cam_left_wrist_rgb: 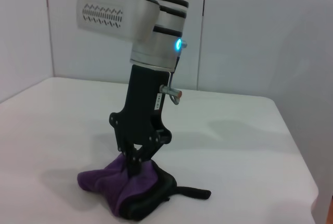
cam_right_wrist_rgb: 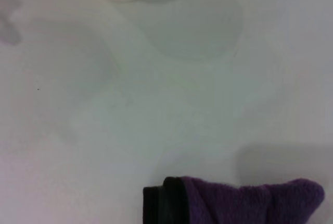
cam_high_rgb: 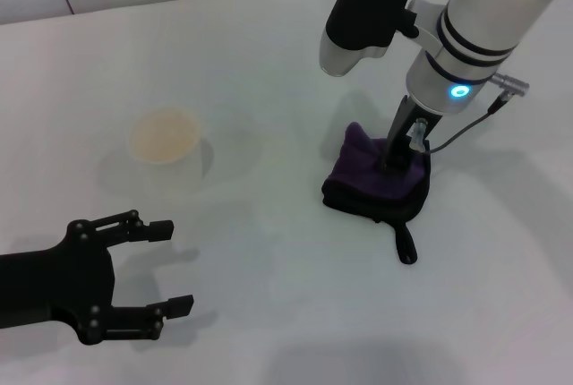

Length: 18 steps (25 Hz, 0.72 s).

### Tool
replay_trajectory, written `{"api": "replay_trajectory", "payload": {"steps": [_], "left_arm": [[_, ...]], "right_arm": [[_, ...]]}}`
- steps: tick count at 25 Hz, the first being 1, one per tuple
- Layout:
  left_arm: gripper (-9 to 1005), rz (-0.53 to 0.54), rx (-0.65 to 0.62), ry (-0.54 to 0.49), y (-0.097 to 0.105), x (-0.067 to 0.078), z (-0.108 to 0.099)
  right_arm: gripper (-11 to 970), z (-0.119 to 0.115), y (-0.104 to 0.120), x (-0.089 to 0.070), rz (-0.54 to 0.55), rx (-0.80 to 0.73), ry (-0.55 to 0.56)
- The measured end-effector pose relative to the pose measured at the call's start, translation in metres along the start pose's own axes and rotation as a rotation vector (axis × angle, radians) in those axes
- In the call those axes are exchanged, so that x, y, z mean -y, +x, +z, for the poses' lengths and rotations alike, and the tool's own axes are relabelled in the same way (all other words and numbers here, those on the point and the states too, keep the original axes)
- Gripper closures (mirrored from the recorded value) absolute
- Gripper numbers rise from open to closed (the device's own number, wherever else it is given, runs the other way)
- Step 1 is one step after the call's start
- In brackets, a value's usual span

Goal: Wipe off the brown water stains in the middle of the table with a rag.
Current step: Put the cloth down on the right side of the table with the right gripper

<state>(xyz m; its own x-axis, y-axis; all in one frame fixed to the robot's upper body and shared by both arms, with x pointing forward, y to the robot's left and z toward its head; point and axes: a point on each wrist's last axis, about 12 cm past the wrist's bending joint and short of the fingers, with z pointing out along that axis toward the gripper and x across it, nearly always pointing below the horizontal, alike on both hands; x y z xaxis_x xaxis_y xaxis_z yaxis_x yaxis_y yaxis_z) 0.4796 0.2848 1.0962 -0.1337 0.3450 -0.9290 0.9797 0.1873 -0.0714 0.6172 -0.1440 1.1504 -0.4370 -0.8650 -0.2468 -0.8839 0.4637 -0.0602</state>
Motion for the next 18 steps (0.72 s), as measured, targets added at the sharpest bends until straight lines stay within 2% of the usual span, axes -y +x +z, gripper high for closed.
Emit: {"api": "replay_trajectory", "payload": {"steps": [14,18], "left_arm": [[135,-0.009,0.005,-0.004,0.0017,0.0012,-0.0005],[135,-0.015,0.007,-0.012,0.0035,0.0025,-0.0017]], "right_arm": [[823,-0.0026,0.0069,-0.0001,0.057,0.038,-0.015],[724,-0.0095,0.0102,-0.0017,0.051,0.089,-0.003]]}}
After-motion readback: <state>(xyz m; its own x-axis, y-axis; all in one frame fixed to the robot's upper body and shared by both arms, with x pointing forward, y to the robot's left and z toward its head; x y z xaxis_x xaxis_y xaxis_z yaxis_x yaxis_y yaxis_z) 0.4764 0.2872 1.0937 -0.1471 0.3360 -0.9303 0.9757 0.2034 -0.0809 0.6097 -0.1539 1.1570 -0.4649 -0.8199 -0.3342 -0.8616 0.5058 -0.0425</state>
